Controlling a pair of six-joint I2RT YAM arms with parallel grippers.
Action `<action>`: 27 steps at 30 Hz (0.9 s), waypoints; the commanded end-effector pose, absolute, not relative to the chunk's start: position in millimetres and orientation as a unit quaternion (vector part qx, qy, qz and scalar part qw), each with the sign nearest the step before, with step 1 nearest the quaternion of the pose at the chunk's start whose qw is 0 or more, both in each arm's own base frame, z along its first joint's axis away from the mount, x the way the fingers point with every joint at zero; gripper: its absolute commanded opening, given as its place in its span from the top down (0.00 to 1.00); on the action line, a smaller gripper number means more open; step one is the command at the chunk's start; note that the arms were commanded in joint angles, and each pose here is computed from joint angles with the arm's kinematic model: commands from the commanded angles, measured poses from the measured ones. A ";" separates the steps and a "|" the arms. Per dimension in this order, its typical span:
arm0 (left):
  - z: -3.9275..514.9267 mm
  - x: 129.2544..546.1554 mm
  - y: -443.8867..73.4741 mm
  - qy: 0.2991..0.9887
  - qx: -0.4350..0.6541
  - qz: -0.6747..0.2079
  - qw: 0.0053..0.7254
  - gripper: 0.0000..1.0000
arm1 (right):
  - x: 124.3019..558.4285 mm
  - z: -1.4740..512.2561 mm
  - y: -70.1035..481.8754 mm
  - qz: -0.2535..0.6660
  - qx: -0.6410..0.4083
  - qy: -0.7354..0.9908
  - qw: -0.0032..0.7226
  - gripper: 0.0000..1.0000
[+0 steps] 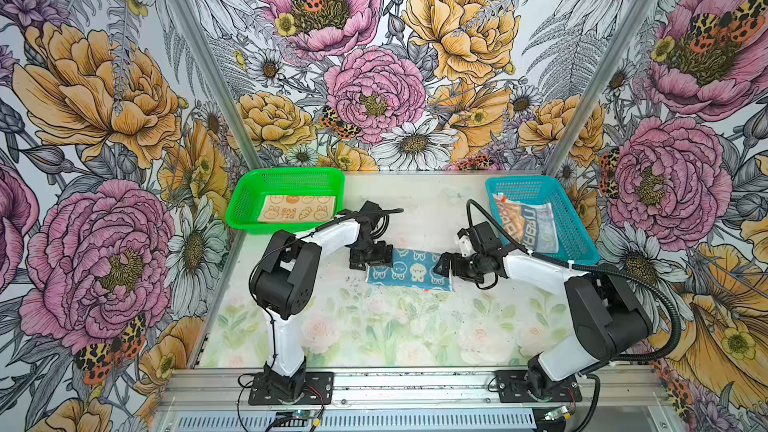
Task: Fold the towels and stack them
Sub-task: 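Grasp the folded towel's end nearest the left gripper with the left gripper, then carry the towel into the green basket with left gripper while right gripper withdraws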
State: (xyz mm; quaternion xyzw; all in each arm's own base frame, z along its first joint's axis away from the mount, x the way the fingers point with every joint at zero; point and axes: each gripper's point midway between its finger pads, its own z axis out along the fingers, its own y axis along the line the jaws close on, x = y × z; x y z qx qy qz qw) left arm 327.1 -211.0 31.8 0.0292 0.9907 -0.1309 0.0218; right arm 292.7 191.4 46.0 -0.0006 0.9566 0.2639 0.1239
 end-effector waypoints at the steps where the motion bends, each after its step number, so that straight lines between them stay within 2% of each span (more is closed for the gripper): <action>1: 20.5 319.0 -202.6 0.995 0.047 -0.092 0.003 0.12 | 293.0 51.4 191.1 0.258 -0.009 0.956 0.140 0.01; 5: 14.2 316.8 -200.6 0.996 0.055 -0.073 -0.006 0.24 | 293.0 50.9 191.8 0.256 -0.009 0.956 0.140 0.01; 7: 10.6 314.5 -197.3 0.996 0.064 -0.054 -0.009 0.34 | 293.7 53.0 192.0 0.258 -0.010 0.956 0.143 0.01; 11: 3.0 311.3 -193.1 0.996 0.076 -0.033 -0.018 0.62 | 296.5 57.3 192.9 0.260 -0.010 0.954 0.148 0.01; 13: -0.4 309.7 -193.6 0.996 0.081 -0.028 -0.023 0.68 | 298.1 58.0 193.6 0.260 -0.011 0.954 0.149 0.01; 15: -1.6 310.4 -196.0 0.996 0.086 -0.026 -0.023 0.83 | 299.7 57.6 194.2 0.259 -0.013 0.954 0.150 0.01; 17: 0.0 312.3 -200.4 0.995 0.093 -0.028 -0.021 0.93 | 301.7 58.3 194.8 0.259 -0.015 0.954 0.151 0.01; 19: 0.2 313.9 -202.4 0.995 0.096 -0.028 -0.025 0.99 | 304.9 60.2 196.0 0.260 -0.016 0.953 0.154 0.01; 27: 13.5 331.7 -202.1 0.994 0.107 -0.016 -0.017 1.00 | 319.3 77.7 200.5 0.274 -0.028 0.945 0.174 0.01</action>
